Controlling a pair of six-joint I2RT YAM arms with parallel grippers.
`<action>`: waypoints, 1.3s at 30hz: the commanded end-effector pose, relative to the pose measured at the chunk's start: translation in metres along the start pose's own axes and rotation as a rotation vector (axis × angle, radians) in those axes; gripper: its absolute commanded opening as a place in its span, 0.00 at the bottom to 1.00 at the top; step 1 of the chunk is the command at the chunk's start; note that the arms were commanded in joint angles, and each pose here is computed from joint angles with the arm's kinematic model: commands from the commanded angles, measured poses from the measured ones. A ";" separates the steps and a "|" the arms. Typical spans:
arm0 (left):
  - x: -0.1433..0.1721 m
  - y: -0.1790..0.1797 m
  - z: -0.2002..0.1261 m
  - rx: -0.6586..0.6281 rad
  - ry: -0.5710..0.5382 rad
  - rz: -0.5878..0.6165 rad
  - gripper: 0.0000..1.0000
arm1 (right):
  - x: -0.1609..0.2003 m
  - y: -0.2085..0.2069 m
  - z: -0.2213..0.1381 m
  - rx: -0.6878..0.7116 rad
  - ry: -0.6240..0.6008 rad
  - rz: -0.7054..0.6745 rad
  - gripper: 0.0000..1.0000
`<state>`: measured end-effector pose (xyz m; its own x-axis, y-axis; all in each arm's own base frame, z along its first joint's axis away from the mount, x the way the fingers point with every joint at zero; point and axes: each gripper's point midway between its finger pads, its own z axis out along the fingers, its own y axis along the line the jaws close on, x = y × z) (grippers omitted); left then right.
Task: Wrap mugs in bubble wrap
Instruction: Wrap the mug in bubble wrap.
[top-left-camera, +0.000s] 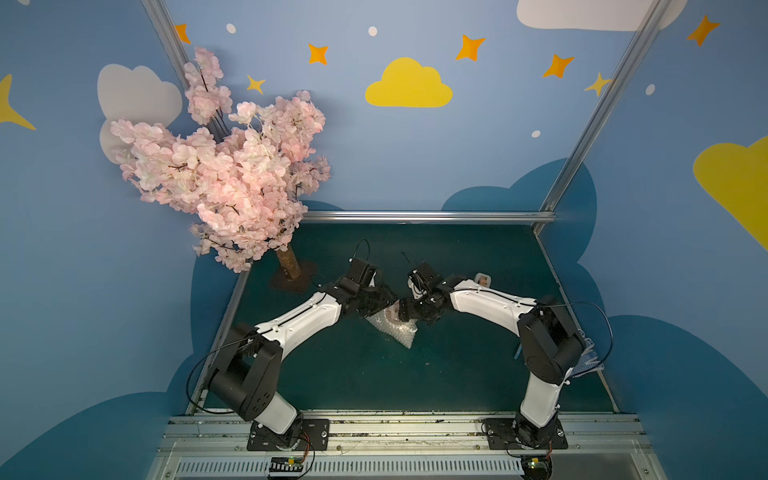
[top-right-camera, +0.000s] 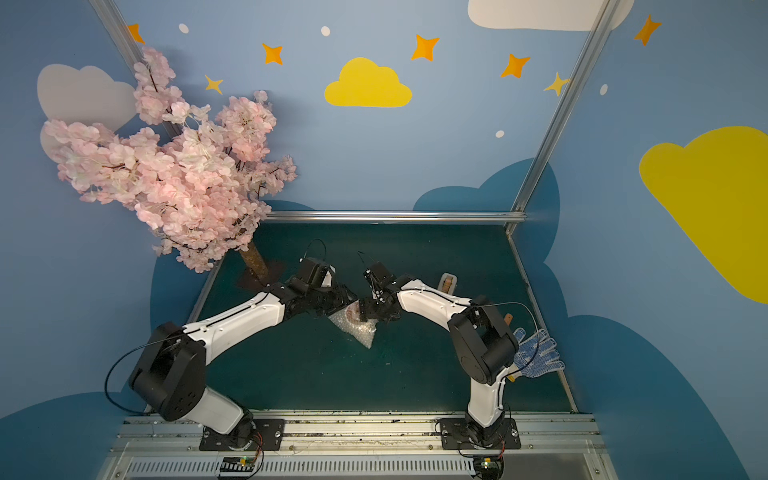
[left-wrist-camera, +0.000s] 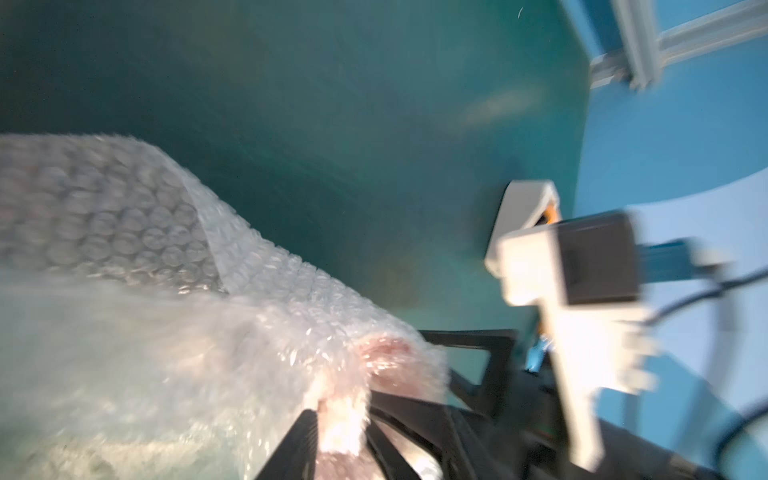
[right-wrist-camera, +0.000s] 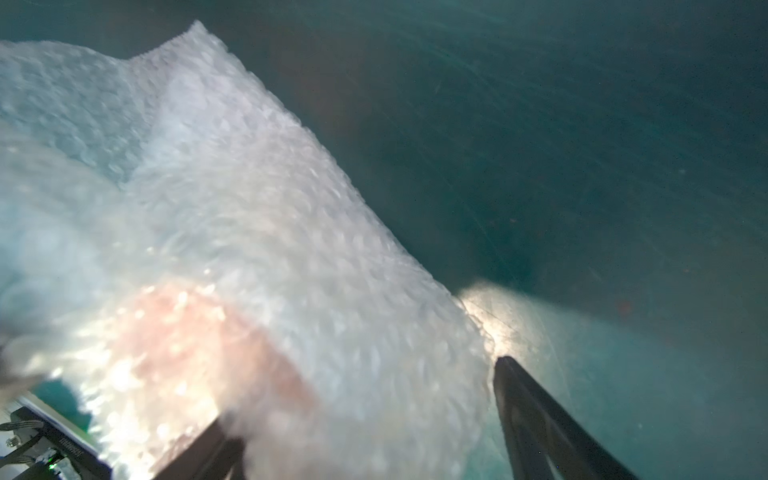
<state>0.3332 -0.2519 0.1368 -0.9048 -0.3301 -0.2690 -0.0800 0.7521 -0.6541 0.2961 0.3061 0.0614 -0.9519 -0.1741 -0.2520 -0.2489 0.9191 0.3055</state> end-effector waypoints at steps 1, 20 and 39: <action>0.005 0.013 -0.009 -0.051 -0.009 0.027 0.54 | 0.011 -0.017 0.009 0.066 0.068 0.046 0.79; 0.028 0.054 0.034 -0.178 0.090 0.035 0.43 | -0.004 0.009 -0.020 -0.074 -0.022 0.012 0.81; 0.017 0.054 0.050 -0.193 0.114 0.047 0.45 | -0.021 0.006 -0.020 -0.064 -0.075 -0.232 0.84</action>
<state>0.3330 -0.2478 0.0666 -0.9469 -0.2385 -0.2156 -0.1001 0.8560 -0.5071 0.3012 0.3088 0.0900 -0.8609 -0.3358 -0.3822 -0.4622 0.8302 0.3117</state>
